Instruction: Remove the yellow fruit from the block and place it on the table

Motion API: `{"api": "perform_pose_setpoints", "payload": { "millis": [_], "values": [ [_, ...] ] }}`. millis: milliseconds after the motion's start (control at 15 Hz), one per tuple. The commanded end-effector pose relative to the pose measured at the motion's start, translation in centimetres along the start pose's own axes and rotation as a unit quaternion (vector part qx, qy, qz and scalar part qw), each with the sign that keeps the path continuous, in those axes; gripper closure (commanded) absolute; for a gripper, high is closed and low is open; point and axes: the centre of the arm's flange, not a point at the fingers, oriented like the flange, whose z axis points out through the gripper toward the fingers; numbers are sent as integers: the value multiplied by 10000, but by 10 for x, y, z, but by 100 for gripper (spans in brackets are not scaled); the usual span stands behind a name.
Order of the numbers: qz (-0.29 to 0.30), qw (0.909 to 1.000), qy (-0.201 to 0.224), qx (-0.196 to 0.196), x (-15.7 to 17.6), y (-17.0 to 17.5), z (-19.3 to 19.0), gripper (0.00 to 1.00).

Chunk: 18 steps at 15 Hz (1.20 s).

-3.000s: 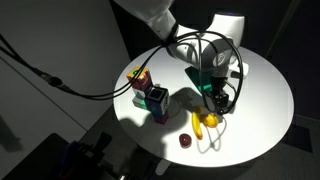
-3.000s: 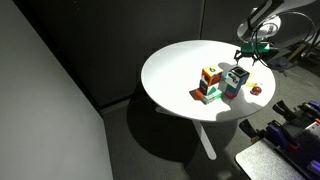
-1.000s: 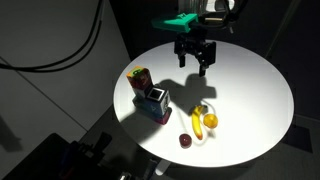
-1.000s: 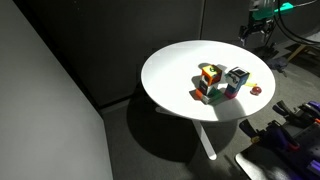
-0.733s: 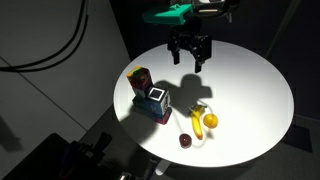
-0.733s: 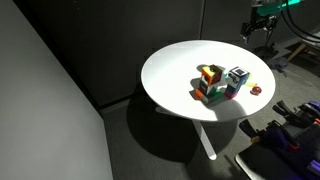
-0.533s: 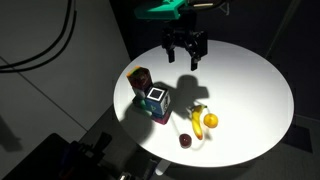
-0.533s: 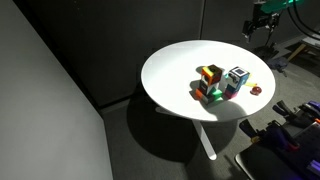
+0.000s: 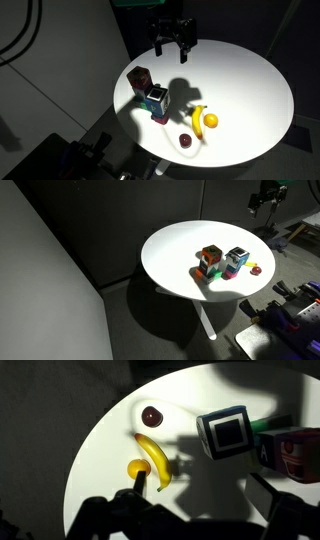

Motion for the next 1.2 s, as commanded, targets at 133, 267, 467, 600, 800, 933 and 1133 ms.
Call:
{"api": "perform_pose_setpoints", "payload": {
  "millis": [133, 267, 467, 600, 800, 933, 1133],
  "values": [
    [-332, 9986, 367, 190, -36, 4, -22, 0],
    [-402, 9978, 469, 237, -44, 4, -29, 0],
    [-486, 9963, 616, 343, -57, 5, -39, 0],
    [-555, 9950, 690, 461, -65, 6, -45, 0],
    [-695, 9926, 763, 632, -77, 5, -51, 0],
    [-762, 9919, 772, 663, -84, 6, -56, 0],
    [-762, 9924, 771, 576, -92, 6, -58, 0]
  ]
}}
